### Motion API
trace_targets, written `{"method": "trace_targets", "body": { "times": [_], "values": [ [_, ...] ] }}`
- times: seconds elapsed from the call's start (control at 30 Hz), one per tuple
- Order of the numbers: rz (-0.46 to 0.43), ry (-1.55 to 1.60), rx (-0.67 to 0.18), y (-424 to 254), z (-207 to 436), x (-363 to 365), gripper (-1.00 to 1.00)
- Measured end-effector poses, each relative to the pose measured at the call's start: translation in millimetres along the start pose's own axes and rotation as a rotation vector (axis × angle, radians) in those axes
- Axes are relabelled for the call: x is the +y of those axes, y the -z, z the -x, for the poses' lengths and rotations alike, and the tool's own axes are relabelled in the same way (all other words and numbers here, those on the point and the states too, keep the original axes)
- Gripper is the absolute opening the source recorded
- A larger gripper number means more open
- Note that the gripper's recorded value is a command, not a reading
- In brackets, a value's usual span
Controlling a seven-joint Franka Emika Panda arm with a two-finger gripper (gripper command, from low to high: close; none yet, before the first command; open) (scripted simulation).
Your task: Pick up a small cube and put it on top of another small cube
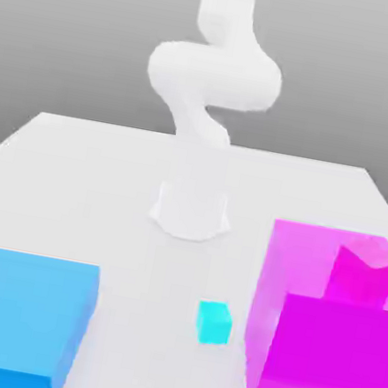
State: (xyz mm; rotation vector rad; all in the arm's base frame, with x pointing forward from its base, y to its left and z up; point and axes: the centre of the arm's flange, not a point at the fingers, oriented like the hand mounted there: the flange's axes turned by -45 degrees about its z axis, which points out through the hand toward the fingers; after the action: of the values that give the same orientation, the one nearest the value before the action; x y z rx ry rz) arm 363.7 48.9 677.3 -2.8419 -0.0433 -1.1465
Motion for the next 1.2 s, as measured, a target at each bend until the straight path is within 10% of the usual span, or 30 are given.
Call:
{"method": "trace_targets", "body": {
  "times": [0.43, 0.77, 0.97, 1.0, 1.2],
  "values": [
    [-0.196, -0.079, -0.483, -196.6, 281.0, -242.7, 0.0],
    [0.133, -0.231, -0.742, -282.1, 405.7, -205.9, 0.0],
    [0.154, -0.228, -0.757, -320.5, 447.3, -204.0, 0.0],
    [0.155, -0.226, -0.757, -327.0, 454.6, -202.6, -1.0],
    [0.153, -0.226, -0.756, -330.2, 458.1, -202.0, -1.0]
  ]
}}
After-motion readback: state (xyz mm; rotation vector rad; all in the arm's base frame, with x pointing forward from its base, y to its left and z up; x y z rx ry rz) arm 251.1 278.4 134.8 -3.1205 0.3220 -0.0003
